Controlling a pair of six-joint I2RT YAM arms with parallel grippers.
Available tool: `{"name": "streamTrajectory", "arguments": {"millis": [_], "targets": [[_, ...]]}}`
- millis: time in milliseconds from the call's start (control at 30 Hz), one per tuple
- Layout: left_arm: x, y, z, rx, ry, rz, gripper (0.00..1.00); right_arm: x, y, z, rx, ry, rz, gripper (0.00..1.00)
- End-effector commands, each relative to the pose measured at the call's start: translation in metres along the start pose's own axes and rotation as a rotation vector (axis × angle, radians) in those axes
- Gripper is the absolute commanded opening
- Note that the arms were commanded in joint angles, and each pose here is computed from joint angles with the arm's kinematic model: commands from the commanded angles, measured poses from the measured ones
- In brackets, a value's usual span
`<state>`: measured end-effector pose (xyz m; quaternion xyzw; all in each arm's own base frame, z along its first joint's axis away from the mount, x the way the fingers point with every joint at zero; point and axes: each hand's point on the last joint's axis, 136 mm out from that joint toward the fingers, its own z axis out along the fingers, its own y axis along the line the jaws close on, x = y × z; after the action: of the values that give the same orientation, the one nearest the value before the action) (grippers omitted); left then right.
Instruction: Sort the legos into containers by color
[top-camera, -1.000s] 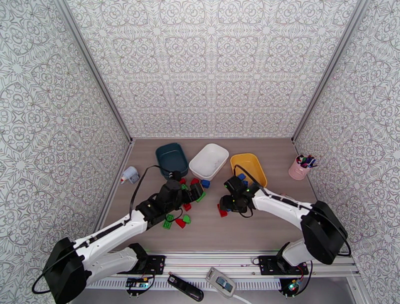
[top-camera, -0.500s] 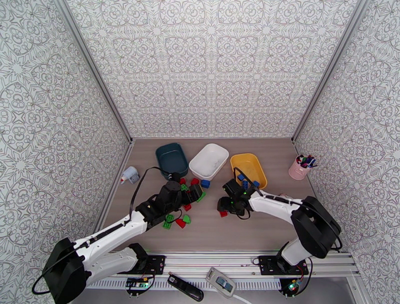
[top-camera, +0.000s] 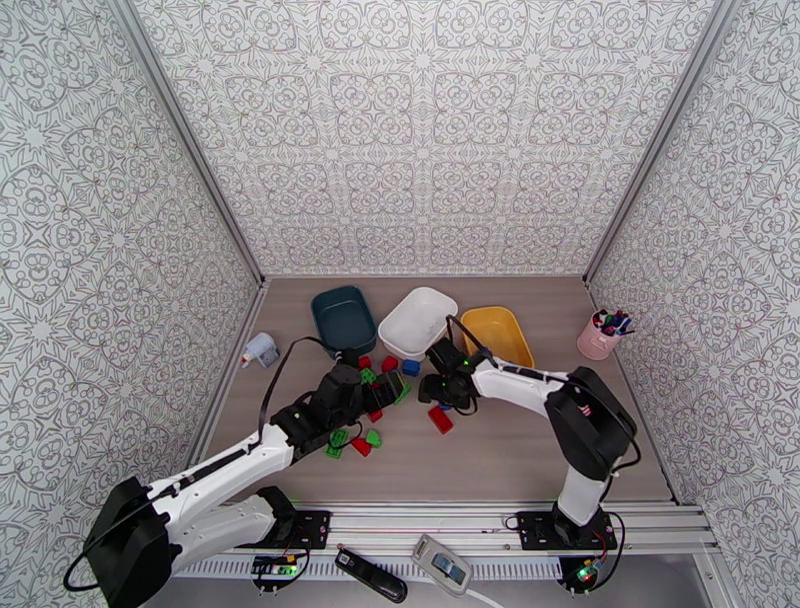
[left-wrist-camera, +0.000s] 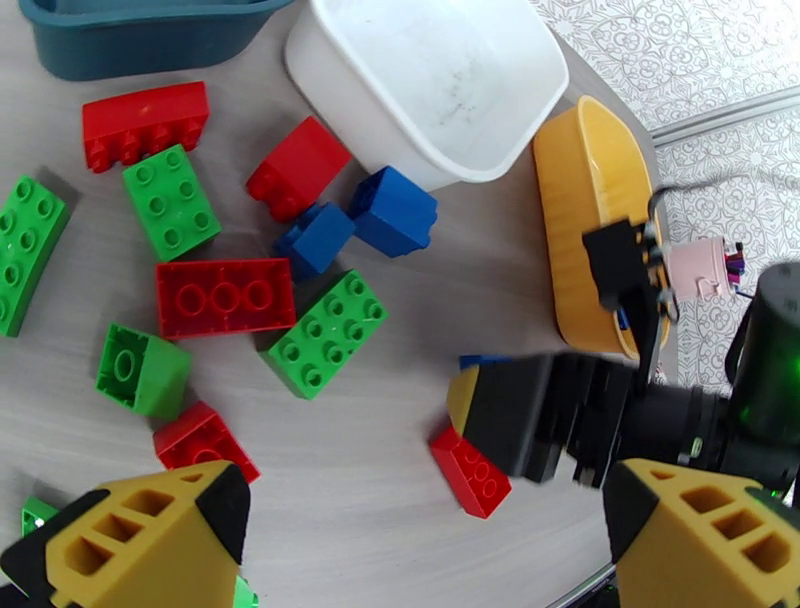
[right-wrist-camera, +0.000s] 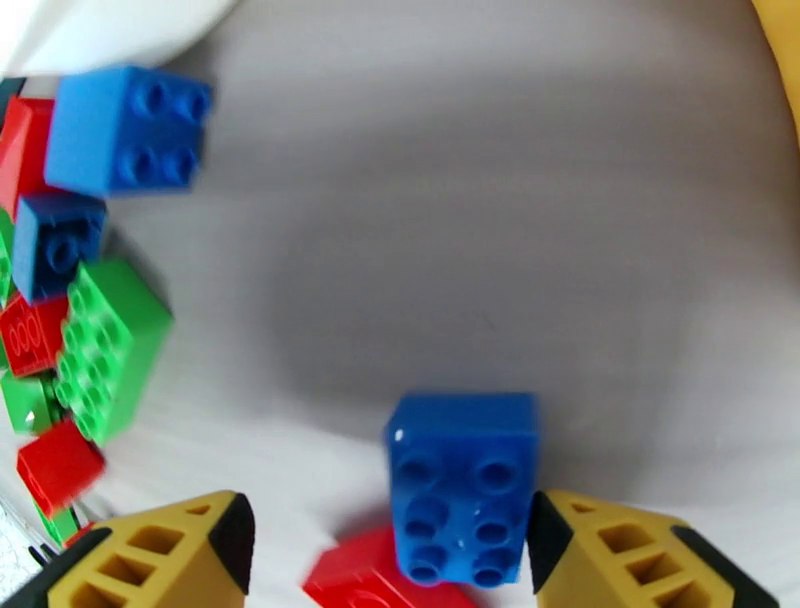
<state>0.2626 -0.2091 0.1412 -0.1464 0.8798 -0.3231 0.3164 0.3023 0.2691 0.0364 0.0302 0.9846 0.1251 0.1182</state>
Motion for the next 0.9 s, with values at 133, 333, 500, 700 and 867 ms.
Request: {"name": "streamTrajectory", "arguments": {"millis": [133,333,500,700,867], "targets": [[0.000,0.013,-0.005,-0.018,-0.002,-0.035,0.99,-0.008,-0.019,0.008,0.173,0.041,-0.115,0.64],[0.000,0.018,-0.005,-0.020,-0.002,-0.047,0.99,0.002,-0.029,0.016,0.214,0.073,-0.162,0.56],[0.002,0.016,-0.001,-0.016,0.013,-0.046,0.99,0.002,-0.036,0.011,0.237,0.051,-0.169,0.45],[0.007,0.007,0.014,0.000,0.064,-0.045,0.99,-0.017,-0.028,-0.021,0.202,-0.040,-0.162,0.33],[0.006,-0.010,0.025,0.029,0.087,-0.031,0.99,-0.039,-0.030,-0.056,0.152,-0.107,-0.124,0.31]]}}
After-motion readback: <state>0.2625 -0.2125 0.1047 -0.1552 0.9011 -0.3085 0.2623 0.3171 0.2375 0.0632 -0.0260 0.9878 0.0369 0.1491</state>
